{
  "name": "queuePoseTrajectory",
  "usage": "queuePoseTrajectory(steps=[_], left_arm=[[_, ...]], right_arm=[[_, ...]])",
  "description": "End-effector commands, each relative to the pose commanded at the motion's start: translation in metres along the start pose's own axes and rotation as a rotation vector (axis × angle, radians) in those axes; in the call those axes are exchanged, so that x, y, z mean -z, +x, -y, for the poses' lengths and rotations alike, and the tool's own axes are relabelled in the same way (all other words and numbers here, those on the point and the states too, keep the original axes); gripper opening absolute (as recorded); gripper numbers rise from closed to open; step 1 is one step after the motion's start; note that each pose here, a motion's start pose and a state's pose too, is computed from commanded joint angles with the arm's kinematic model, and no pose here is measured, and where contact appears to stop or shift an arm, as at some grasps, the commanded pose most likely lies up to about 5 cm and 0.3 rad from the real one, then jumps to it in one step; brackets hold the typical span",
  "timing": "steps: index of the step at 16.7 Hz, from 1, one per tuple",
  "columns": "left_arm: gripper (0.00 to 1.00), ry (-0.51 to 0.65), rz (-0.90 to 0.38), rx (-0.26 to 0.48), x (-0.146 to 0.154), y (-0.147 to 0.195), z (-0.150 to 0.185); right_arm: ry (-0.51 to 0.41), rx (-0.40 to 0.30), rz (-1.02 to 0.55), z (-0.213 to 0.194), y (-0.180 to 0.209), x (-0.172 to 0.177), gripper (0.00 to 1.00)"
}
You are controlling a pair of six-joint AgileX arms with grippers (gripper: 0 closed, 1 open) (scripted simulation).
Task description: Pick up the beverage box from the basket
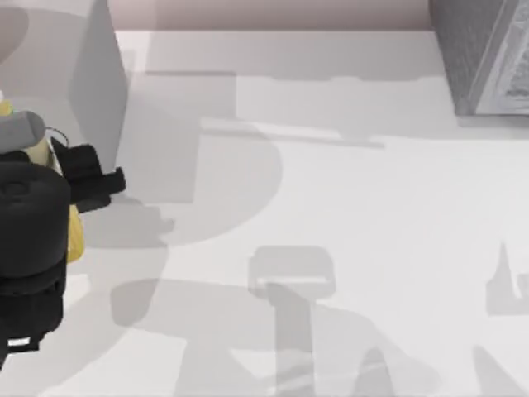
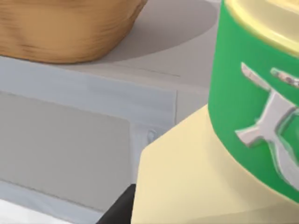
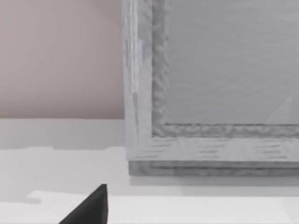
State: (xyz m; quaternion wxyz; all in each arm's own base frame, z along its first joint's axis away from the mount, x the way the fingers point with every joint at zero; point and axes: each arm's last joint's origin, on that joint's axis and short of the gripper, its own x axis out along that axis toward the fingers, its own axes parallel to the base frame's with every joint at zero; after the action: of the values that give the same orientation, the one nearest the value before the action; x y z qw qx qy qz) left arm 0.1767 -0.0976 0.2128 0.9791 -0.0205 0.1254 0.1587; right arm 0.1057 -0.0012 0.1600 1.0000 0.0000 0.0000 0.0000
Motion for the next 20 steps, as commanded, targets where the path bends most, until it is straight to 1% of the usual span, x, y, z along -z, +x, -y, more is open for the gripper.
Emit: queuePoseTrajectory(steps=[5,8,15,20], left_arm=[[0.00,0.009,-0.006,-0.003,0.004,0.003,0.000],[0.00,0.020,-0.014,-0.005,0.013,0.014,0.003],[0.00,-0.003,0.002,-0.001,0.036,0.048,0.001],[0.00,0.000,0.000,0.000,0.040,0.052,-0.001]], right_arm=[[0.000,0.000,0.000,0.000,0.000,0.000,1.00],[0.000,0.000,0.000,0.000,0.000,0.000,1.00],[0.000,0.000,0.000,0.000,0.000,0.000,1.00],[0.000,0.000,0.000,0.000,0.000,0.000,1.00]])
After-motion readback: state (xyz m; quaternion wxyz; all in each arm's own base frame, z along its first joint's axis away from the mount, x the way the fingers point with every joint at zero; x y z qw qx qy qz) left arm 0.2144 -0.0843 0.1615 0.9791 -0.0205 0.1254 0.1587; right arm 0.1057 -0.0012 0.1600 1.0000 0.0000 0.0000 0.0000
